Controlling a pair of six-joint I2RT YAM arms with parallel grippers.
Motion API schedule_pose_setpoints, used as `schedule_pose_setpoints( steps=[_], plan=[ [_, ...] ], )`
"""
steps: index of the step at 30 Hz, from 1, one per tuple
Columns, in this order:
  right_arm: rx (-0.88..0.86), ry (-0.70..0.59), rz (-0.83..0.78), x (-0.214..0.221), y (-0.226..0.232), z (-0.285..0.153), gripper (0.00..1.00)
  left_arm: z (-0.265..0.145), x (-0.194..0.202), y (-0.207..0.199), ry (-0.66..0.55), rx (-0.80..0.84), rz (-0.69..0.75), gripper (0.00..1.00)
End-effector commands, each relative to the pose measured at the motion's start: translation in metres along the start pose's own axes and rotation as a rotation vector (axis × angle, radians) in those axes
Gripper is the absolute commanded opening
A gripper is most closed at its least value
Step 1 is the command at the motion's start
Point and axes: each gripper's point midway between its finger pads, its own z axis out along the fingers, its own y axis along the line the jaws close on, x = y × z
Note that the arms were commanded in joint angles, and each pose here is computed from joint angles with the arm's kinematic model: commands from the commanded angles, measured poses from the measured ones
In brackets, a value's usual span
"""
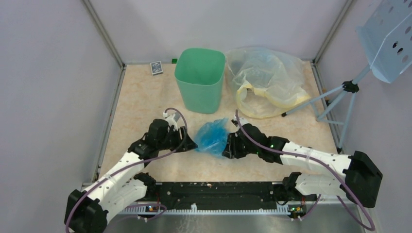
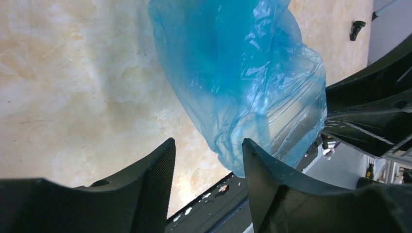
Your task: Put the trash bags into the trash bin
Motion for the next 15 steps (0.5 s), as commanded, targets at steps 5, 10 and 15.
schedule_pose_setpoints(
  steps=[5, 10, 15],
  plan=[
    [0.043, -0.352, -0.032, -0.094, 0.026, -0.036, 0.50, -0.031, -0.070, -0.030, -0.160, -0.081, 0.176, 0.73],
    [0.055, -0.359, -0.055, -0.114, 0.035, -0.034, 0.63, -0.031, -0.108, -0.055, -0.167, -0.081, 0.275, 0.85],
    [-0.037, -0.227, -0.033, -0.092, 0.051, 0.002, 0.57, 0.007, -0.097, -0.065, -0.077, -0.042, 0.302, 0.82]
  ],
)
